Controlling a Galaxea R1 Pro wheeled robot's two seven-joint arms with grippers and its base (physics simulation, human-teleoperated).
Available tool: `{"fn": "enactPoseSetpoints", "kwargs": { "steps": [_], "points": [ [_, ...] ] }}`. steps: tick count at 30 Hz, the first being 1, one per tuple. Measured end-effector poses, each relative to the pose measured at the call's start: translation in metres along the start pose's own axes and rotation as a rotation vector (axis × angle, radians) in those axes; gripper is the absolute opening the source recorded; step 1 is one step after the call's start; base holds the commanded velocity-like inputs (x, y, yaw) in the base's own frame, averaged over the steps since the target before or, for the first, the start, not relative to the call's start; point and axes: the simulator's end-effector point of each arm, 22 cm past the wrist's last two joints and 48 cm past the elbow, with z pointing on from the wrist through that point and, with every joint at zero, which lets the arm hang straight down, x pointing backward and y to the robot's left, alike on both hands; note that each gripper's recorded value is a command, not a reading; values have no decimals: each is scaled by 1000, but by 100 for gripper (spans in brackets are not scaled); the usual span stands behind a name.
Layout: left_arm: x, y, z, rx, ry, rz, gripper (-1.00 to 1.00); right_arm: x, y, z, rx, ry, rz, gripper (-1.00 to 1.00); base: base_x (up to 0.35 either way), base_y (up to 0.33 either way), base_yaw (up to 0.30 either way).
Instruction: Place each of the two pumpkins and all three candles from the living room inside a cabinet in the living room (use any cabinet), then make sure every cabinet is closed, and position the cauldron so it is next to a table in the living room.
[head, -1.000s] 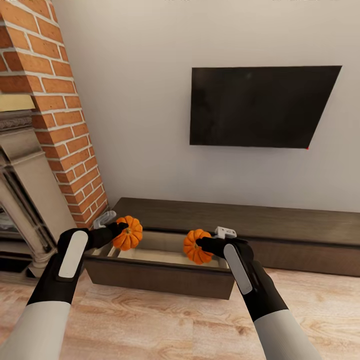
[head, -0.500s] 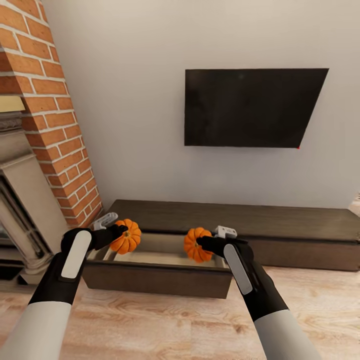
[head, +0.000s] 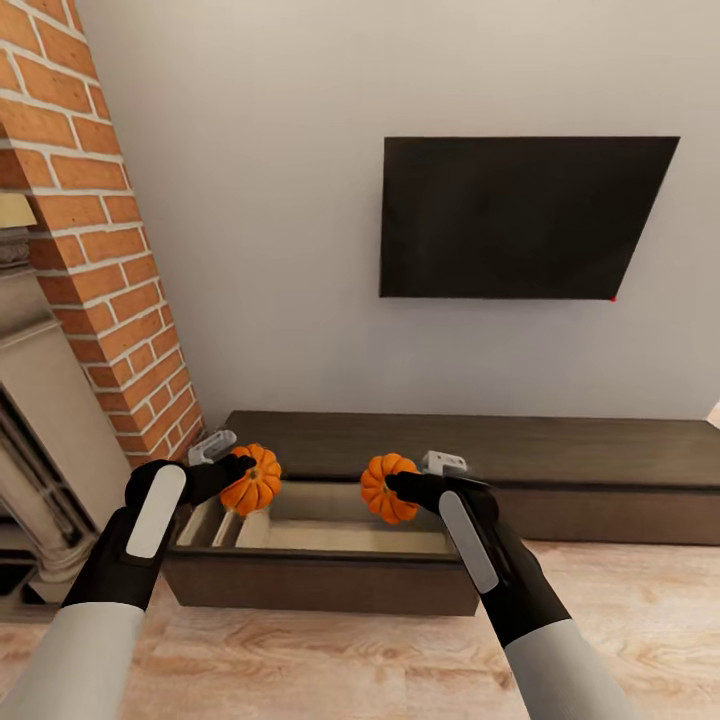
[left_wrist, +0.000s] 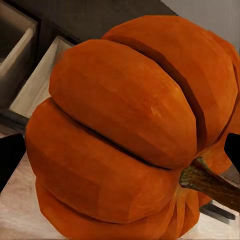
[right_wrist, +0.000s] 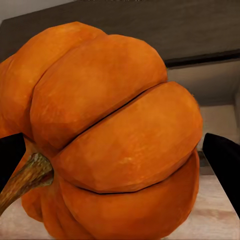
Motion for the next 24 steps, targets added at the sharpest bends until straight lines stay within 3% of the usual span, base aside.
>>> {"fn": "enactPoseSetpoints", "kwargs": {
  "steps": [12, 24],
  "points": [
    [6, 6, 7, -13, 8, -18, -100, 0, 1, 0, -3, 1, -3, -100, 274, 185, 0],
    [5, 5, 6, -9, 3, -21, -100, -1, 2, -1, -4, -3, -4, -100, 213, -144, -61]
  ]
}}
